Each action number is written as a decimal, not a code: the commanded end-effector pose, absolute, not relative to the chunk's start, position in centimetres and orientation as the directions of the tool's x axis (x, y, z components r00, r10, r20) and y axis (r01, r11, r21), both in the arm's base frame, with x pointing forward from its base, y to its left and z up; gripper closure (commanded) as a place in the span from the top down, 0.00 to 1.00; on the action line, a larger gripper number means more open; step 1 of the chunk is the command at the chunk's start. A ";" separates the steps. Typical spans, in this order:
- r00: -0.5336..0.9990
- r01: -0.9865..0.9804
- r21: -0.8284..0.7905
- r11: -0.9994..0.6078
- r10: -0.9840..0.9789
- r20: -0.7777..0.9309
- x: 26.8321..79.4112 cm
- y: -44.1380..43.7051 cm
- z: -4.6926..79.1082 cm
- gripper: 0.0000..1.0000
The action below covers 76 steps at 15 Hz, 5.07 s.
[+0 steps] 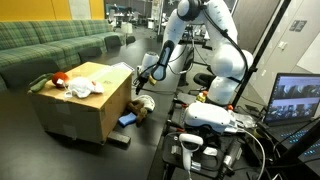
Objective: Replace the objects on the box with the objects on the table, that is the brown toy with the towel, plastic bag with the blue duster and orange object with the dark brown duster
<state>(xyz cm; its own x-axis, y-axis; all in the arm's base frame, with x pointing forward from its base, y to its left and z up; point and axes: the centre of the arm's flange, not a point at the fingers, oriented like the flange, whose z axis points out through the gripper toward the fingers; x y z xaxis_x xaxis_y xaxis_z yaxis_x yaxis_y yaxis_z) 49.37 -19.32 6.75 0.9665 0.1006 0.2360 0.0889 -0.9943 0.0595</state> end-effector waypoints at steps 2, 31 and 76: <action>0.971 0.101 0.120 -0.988 0.124 0.202 50.2 -20.6 6.1 1.00; 0.982 0.176 0.152 -0.973 0.184 0.042 47.4 -22.0 -2.2 0.37; 0.791 -0.225 0.329 -0.917 0.026 0.612 58.3 -4.9 35.6 0.00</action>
